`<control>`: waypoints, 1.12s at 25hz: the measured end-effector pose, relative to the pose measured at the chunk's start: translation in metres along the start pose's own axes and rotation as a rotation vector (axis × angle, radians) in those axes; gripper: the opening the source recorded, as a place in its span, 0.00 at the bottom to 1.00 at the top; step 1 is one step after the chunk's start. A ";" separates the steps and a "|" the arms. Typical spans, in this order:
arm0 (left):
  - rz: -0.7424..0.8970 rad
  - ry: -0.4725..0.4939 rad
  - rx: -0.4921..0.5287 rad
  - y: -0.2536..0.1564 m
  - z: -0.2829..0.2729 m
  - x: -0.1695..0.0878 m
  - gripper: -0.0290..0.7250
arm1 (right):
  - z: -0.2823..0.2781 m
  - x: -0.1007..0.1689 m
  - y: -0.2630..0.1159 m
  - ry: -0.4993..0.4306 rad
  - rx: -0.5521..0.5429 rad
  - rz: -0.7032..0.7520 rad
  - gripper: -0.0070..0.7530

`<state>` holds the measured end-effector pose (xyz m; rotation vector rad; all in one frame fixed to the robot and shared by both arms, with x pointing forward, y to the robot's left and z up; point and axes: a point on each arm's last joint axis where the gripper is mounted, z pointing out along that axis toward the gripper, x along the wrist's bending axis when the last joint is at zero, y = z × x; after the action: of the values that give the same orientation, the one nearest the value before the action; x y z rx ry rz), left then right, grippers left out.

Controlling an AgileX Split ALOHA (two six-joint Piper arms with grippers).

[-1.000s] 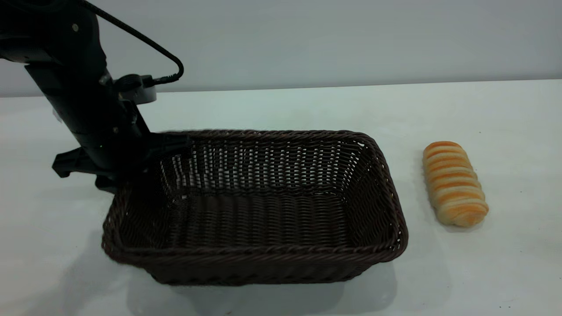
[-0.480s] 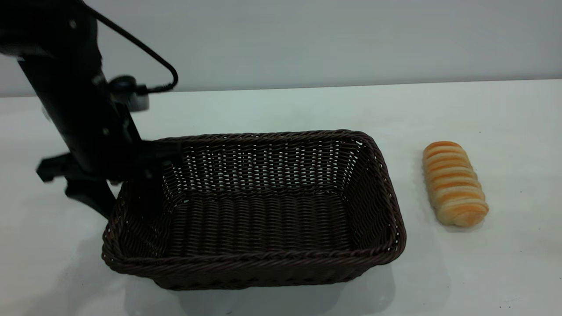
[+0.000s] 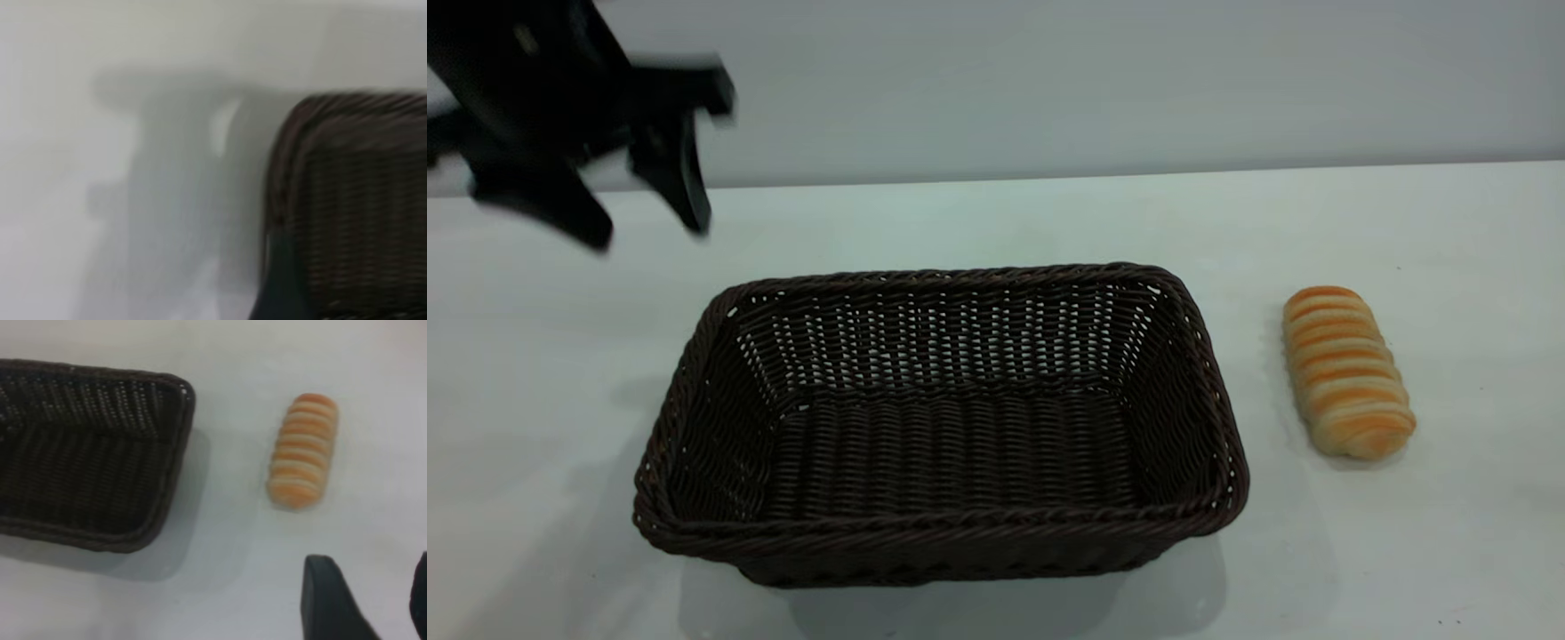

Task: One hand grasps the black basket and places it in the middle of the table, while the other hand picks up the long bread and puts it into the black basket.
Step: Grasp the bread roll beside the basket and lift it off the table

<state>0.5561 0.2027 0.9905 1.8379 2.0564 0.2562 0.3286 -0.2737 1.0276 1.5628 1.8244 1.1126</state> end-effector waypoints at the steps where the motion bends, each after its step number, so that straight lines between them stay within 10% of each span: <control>1: 0.003 -0.020 -0.041 0.001 -0.015 -0.002 0.83 | 0.004 0.000 0.001 0.014 0.011 0.009 0.42; 12: 0.145 -0.284 -0.507 -0.027 -0.181 -0.014 0.82 | 0.068 -0.004 0.017 0.128 0.121 0.076 0.50; 28: 0.249 -0.356 -0.805 -0.100 -0.291 0.034 0.82 | 0.188 -0.033 0.043 0.122 0.352 0.008 0.50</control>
<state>0.3483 0.2544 1.2142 1.4697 1.2133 0.6561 0.5093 -0.2552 0.9554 1.7261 2.1909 0.9447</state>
